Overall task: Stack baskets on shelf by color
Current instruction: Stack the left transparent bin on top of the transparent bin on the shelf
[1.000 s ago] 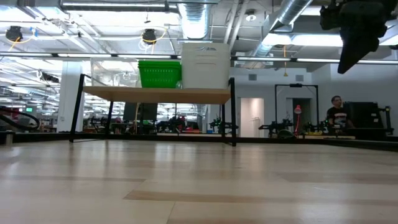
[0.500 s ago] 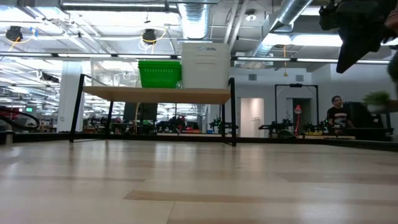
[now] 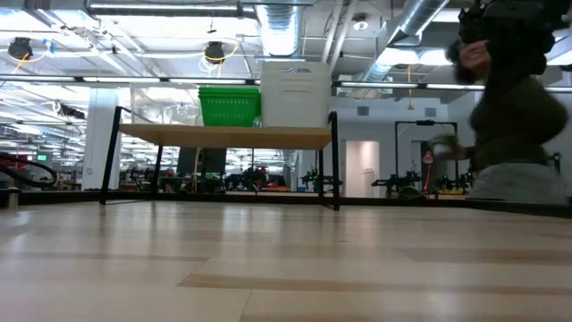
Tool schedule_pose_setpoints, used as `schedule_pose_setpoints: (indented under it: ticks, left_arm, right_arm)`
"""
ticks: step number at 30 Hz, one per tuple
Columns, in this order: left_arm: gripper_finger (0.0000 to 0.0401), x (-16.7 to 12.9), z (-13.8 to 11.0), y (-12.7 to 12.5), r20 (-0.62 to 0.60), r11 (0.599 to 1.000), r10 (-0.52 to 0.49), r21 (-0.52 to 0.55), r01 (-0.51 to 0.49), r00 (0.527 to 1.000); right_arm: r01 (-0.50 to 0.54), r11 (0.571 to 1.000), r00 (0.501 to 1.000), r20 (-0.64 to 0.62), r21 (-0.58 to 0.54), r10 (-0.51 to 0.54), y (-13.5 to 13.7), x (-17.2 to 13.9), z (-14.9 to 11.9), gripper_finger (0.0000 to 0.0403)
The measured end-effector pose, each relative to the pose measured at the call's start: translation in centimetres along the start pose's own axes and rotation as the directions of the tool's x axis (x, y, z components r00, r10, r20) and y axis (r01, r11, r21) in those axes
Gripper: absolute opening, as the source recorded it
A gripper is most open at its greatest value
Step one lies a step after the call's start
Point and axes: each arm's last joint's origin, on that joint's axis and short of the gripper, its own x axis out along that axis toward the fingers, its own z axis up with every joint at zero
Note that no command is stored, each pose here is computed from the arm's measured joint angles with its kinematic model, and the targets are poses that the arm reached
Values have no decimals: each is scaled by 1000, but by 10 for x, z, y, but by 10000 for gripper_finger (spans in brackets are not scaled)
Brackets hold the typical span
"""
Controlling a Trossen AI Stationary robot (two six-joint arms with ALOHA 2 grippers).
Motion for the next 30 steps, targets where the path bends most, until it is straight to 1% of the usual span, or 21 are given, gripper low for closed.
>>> schedule_pose_setpoints:
  ticks: [2,4,6,9,10,11,13,15,17,20,24,28,30]
  left_arm:
    - [220,4,1,2,-17,1000,-6,6,6,1000]
    - [181,7,3,2,-18,1000,-25,4,26,1000]
    - [131,9,6,3,-17,1000,-27,-1,27,999]
    - [42,9,13,3,-13,999,-31,-8,30,999]
    - [22,9,16,4,-8,999,-28,-18,28,1000]
    - [14,9,19,4,-1,999,-26,-33,26,1000]
    - [9,9,27,3,19,998,-39,-58,40,999]
    - [3,6,37,-1,44,994,-75,-75,78,996]
    - [2,-2,48,-9,85,988,-131,-68,137,988]
    - [1,-21,66,-25,188,973,-220,-29,229,957]
    - [0,-55,90,-45,342,946,-319,55,320,884]
    - [0,-94,107,-60,470,919,-389,143,367,792]
    - [0,-115,114,-65,536,915,-400,182,361,743]
  right_arm:
    - [0,1000,1000,0,-2,0,0,0,0,52]
    - [0,1000,1000,0,-2,0,0,0,0,52]
    - [0,1000,1000,0,-2,0,0,0,0,52]
    - [0,1000,1000,0,-2,0,0,0,0,52]
    - [0,1000,1000,0,-3,0,0,0,0,52]
    - [0,1000,1000,0,-2,0,0,0,0,52]
    - [0,1000,1000,0,-2,0,0,0,0,52]
    - [0,1000,1000,0,-3,0,0,0,0,52]
    - [0,1000,1000,0,-5,0,0,0,0,52]
    - [0,1000,1000,0,-11,0,0,0,0,52]
    - [1,1000,1000,-1,-12,-1,0,0,0,52]
    - [2,1000,1000,-2,-15,-3,0,0,0,52]
    - [2,999,1000,-2,-32,-2,0,0,0,52]
